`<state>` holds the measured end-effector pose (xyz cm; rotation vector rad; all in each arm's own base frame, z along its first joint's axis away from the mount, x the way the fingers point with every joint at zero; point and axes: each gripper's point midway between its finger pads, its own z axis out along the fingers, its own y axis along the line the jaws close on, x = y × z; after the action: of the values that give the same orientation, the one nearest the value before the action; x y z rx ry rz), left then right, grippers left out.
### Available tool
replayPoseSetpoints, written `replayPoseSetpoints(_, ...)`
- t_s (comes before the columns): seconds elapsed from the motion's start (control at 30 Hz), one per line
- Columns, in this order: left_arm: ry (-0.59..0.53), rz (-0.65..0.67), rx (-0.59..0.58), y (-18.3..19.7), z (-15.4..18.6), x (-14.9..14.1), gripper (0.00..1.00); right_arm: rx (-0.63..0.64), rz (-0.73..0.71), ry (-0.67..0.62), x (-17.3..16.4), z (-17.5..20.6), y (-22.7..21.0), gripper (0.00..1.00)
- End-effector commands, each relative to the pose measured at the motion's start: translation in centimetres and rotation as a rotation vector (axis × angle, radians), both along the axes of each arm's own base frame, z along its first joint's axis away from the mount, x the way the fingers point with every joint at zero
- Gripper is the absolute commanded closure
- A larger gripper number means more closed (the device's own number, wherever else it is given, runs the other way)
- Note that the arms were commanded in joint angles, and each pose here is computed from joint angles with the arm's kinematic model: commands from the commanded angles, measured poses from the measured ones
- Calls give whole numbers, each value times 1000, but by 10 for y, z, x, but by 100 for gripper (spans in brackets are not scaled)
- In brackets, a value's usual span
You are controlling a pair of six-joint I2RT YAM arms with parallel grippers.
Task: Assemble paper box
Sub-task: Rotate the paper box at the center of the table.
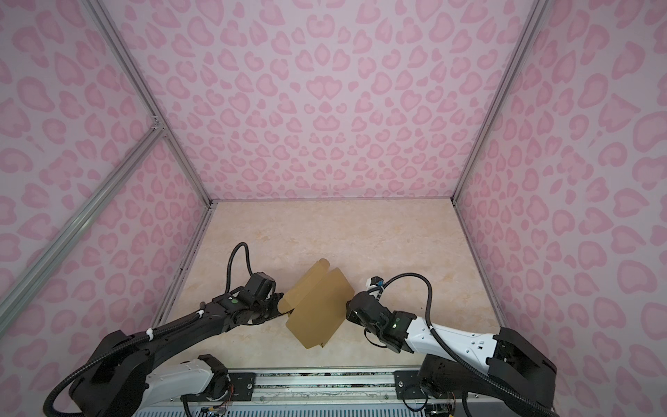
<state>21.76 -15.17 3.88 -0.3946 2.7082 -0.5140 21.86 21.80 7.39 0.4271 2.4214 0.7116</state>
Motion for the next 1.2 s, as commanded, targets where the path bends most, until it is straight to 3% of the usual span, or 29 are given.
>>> replayPoseSetpoints(0.0, 4, 62, -64, 1, 8, -12, 31, -4, 89, -30, 14, 11, 6, 60)
replayPoseSetpoints(0.17, -63, 93, -147, -2, 24, -33, 29, -20, 152, -75, 38, 40, 2, 59)
replayPoseSetpoints(0.37, -201, 89, -92, 20, 60, -34, 24, 12, 165, -55, 23, 47, -3, 58)
replayPoseSetpoints(0.5, -327, -31, -4, 29, 103, -31, 23, 17, 176, -48, 7, 39, -9, 57)
replayPoseSetpoints(0.6, -432, -133, 55, 30, 142, -26, 17, 36, 197, -56, -2, 35, -10, 57)
replayPoseSetpoints(0.73, -532, -346, 87, 4, 186, -15, 13, 43, 235, -81, -10, 37, -7, 57)
replayPoseSetpoints(0.83, -502, -537, 77, -30, 194, -8, 12, 31, 263, -100, -15, 42, -5, 57)
replayPoseSetpoints(0.97, -437, -699, 21, -65, 195, -3, 19, 13, 275, -125, -21, 47, -8, 56)
replayPoseSetpoints(1.17, -335, -764, 80, -69, 172, 8, 28, 20, 268, -140, -28, 48, -16, 56)
